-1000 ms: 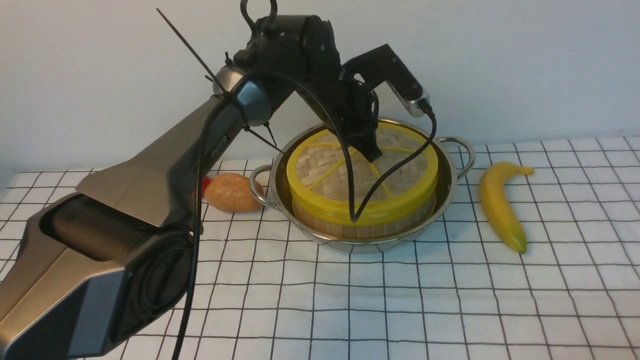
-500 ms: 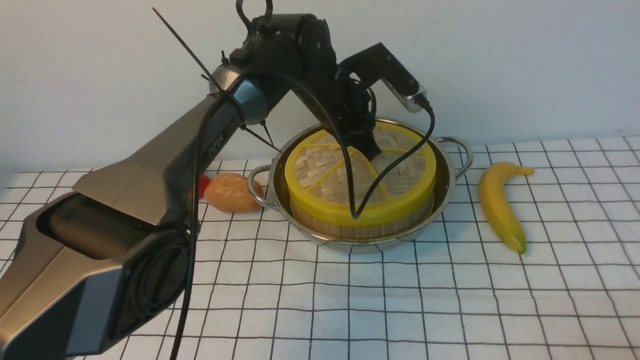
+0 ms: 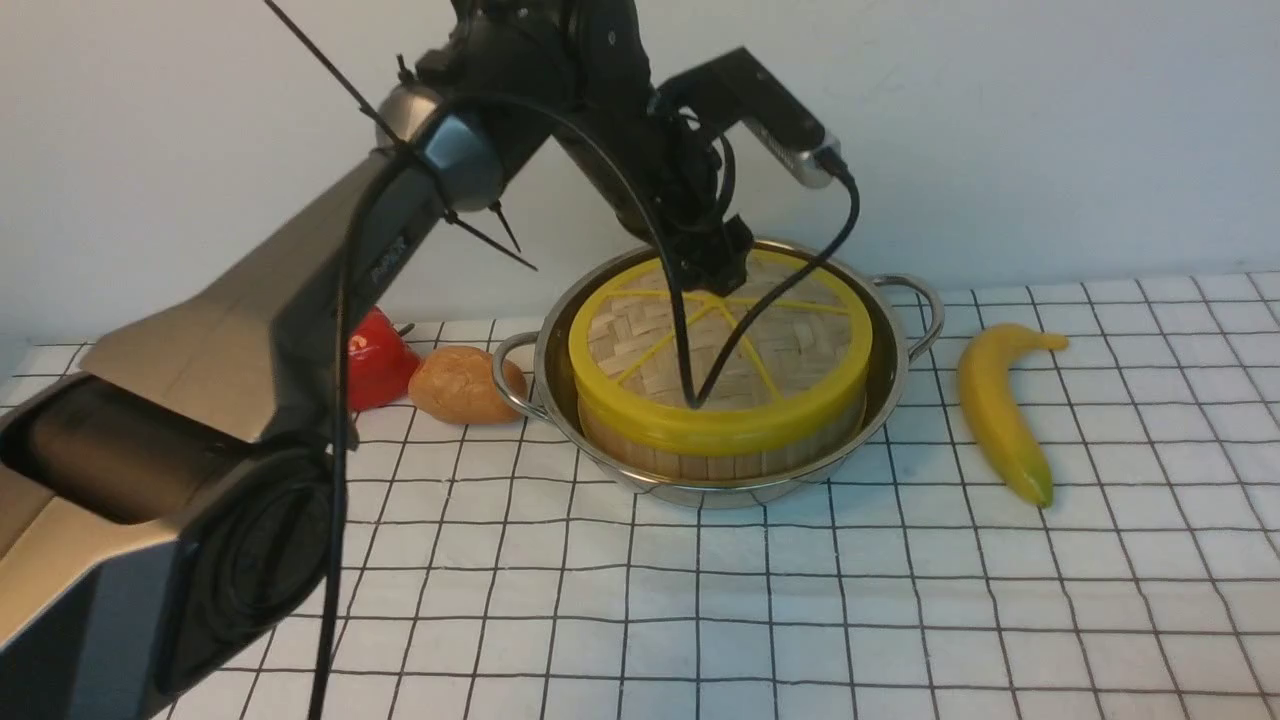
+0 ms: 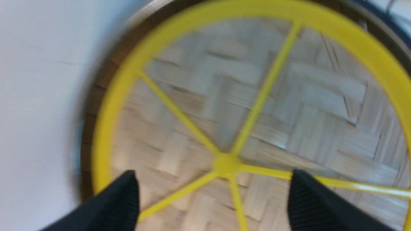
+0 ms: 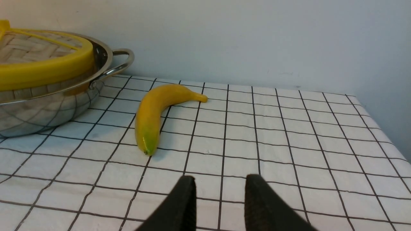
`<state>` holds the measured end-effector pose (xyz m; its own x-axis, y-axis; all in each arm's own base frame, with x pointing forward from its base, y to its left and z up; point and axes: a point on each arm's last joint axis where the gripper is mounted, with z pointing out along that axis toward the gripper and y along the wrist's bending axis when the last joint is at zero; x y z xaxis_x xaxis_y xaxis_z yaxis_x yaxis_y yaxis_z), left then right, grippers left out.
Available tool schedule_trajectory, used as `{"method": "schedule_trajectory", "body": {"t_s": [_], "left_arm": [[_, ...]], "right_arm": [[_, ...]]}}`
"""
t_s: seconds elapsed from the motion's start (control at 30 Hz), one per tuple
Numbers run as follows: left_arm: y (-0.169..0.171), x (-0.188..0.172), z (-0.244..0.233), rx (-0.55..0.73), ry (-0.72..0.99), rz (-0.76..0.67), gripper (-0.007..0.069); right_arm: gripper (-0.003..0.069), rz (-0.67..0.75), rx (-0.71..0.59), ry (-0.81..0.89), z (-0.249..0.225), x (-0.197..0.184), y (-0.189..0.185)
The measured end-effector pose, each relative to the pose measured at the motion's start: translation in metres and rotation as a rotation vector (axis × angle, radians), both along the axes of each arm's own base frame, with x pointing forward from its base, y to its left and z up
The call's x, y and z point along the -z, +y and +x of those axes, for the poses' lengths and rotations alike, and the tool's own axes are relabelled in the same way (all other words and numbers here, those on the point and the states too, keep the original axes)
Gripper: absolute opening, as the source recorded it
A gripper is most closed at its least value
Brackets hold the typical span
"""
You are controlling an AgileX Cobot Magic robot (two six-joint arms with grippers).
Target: Place the steamer in the pot on the white tablecloth, and put the lid on the steamer.
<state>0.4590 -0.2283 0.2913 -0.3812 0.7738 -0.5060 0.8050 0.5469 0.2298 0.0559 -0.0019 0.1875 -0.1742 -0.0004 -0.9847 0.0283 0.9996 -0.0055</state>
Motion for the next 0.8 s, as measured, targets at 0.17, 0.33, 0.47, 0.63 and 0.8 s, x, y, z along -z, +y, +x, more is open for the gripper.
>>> {"method": "schedule_trajectory", "body": {"t_s": [0.17, 0.33, 0.47, 0.63, 0.8], "left_arm": [[0.021, -0.067, -0.025, -0.182, -0.073, -0.055, 0.0676], [0.044, -0.128, -0.055, -0.393, -0.145, -0.171, 0.0596], [0.057, -0.165, -0.079, -0.500, -0.180, -0.296, 0.0503], [0.072, -0.201, -0.107, -0.556, -0.225, -0.402, 0.0353], [0.083, -0.217, -0.120, -0.595, -0.278, -0.418, 0.0237]], "right_arm": [[0.0240, -0.001, 0.000, 0.000, 0.000, 0.000, 0.000], [0.0240, -0.001, 0.000, 0.000, 0.000, 0.000, 0.000], [0.0240, 0.000, 0.000, 0.000, 0.000, 0.000, 0.000], [0.0240, 0.001, 0.000, 0.000, 0.000, 0.000, 0.000], [0.0240, 0.001, 0.000, 0.000, 0.000, 0.000, 0.000]]}}
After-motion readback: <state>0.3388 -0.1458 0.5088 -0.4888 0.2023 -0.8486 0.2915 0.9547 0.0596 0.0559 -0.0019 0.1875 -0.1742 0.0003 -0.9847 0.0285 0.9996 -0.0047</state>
